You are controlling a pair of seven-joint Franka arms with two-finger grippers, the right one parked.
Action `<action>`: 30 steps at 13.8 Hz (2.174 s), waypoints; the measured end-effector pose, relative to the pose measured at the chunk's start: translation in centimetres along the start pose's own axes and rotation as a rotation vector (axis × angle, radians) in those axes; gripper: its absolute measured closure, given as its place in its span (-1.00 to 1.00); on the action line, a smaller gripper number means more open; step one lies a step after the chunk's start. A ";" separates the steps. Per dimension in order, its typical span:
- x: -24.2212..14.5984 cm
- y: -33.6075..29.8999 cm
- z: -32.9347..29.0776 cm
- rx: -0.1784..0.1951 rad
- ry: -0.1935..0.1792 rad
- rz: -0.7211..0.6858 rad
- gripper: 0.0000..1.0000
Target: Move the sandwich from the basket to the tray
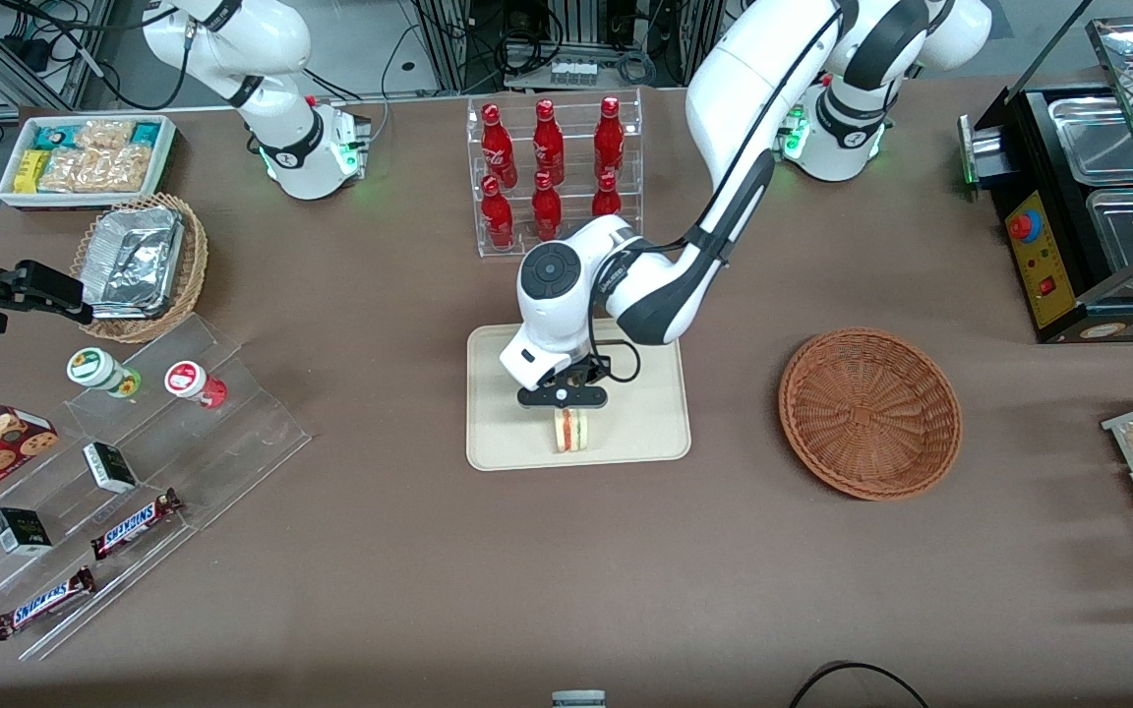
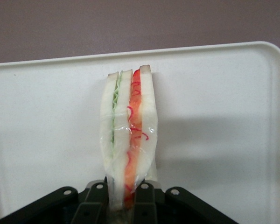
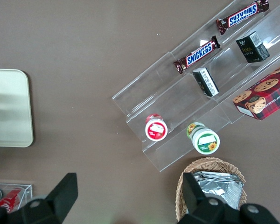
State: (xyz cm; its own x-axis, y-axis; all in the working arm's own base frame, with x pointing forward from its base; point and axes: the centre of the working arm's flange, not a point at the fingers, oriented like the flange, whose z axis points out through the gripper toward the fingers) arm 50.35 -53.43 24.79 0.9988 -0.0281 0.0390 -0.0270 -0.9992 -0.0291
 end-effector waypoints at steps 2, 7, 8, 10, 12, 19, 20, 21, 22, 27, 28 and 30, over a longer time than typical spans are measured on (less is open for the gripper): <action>-0.2 0.1 0.5 0.005 -0.003 0.005 0.65; -0.1 0.2 0.5 0.008 0.002 0.008 0.04; 0.0 0.2 0.3 0.005 0.006 0.007 -0.14; 0.4 0.3 -0.5 -0.005 0.018 0.005 -0.58; 0.8 0.3 -2.0 -0.012 0.031 -0.001 -0.95; 4.3 -7.6 -16.5 0.037 0.016 -0.134 -0.99; 4.8 -9.5 -18.5 0.049 0.006 -0.159 -0.99; 5.2 -11.5 -20.4 0.059 -0.001 -0.178 -0.99; 5.6 -13.4 -22.1 0.066 -0.007 -0.183 -0.99; 7.1 -24.2 -28.2 0.102 -0.075 -0.146 -0.99; 7.2 -26.5 -29.1 0.098 -0.087 -0.134 -0.99; 7.1 -30.5 -30.3 0.092 -0.098 -0.124 -0.99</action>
State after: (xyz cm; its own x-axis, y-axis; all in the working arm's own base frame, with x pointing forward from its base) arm 57.04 -24.03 56.24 0.9935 0.1023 -0.0498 0.0957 -0.9880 -0.1214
